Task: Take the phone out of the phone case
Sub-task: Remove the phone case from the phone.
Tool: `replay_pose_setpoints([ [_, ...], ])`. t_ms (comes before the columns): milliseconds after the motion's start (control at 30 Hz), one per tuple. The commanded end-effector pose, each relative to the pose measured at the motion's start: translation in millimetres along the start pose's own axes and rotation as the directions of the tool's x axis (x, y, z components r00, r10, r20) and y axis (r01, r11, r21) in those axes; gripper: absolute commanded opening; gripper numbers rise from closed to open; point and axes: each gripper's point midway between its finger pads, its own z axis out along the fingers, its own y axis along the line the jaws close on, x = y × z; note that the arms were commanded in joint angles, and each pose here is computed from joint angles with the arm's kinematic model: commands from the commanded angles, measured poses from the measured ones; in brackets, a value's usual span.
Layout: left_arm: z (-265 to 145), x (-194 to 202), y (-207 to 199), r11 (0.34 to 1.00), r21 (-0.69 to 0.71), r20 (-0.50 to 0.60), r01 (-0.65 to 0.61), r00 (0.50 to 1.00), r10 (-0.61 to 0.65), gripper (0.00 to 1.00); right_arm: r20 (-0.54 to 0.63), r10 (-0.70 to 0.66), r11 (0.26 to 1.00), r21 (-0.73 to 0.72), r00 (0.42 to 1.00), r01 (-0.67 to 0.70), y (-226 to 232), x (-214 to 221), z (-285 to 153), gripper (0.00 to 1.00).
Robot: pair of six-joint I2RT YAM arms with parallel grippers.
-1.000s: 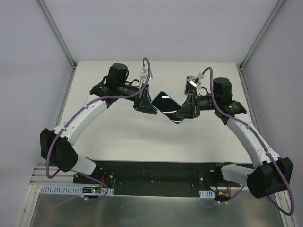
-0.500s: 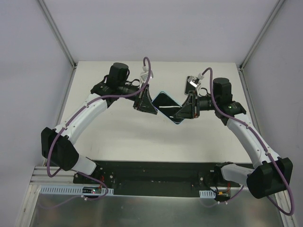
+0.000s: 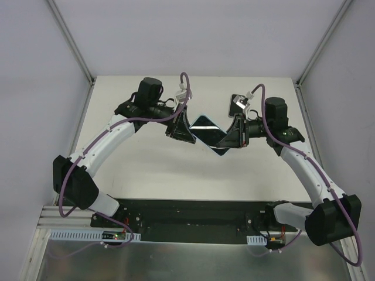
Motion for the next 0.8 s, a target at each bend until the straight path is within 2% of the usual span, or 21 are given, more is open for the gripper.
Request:
replay_pose_setpoints([
  [0, 11.7, -2.5, -35.1, 0.972, 0.129, 0.001, -0.196, 0.980, 0.198, 0.00, 0.014, -0.021, 0.998, -0.055, 1.000, 0.021, 5.9, -11.0, 4.3, 0.00],
  [100, 13.3, 6.2, -34.9, 0.968, 0.120, -0.019, -0.221, 0.974, 0.225, 0.00, 0.006, 0.023, 0.997, -0.076, 1.000, -0.023, 7.3, -11.9, 5.3, 0.00],
  [400, 20.1, 47.6, -34.5, 0.946, 0.085, -0.129, -0.313, 0.938, 0.322, 0.00, -0.014, 0.039, 0.991, -0.131, 0.999, -0.040, 13.2, -16.0, 9.6, 0.00],
  [767, 24.8, 53.2, -25.4, 0.933, 0.068, -0.161, -0.353, 0.919, 0.360, 0.00, -0.033, 0.042, 0.985, -0.163, 0.999, -0.047, 23.7, -14.3, 11.2, 0.00],
])
